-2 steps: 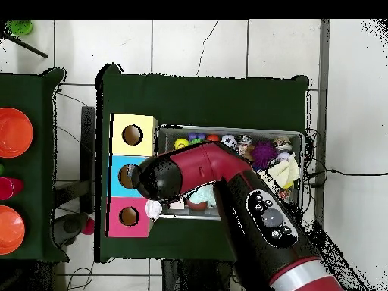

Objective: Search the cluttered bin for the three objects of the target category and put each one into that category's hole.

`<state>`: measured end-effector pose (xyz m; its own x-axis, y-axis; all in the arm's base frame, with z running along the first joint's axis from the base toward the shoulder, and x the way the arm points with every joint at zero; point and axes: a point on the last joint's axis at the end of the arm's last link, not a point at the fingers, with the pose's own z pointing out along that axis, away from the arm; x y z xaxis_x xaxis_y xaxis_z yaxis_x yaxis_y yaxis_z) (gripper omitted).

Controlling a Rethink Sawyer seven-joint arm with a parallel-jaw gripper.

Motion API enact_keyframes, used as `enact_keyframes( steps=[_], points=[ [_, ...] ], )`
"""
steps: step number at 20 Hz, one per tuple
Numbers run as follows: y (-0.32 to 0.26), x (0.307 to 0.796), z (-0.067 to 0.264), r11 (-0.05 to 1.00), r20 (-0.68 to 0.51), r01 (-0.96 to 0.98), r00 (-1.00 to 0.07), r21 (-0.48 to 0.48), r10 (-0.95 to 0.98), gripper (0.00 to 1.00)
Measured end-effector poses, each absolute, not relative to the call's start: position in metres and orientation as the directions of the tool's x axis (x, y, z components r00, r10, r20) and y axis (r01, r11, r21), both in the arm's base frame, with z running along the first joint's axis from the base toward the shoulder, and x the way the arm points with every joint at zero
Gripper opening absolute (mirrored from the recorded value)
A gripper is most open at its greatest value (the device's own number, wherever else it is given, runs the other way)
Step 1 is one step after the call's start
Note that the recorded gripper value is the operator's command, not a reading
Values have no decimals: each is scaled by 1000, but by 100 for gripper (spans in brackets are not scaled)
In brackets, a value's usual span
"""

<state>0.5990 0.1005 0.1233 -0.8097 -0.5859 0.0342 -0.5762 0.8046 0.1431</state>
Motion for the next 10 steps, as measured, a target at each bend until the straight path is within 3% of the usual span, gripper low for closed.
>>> enact_keyframes(
  steps=[10],
  points=[
    [91,613,127,809,23,-580,-811,90,-584,0]
  ],
)
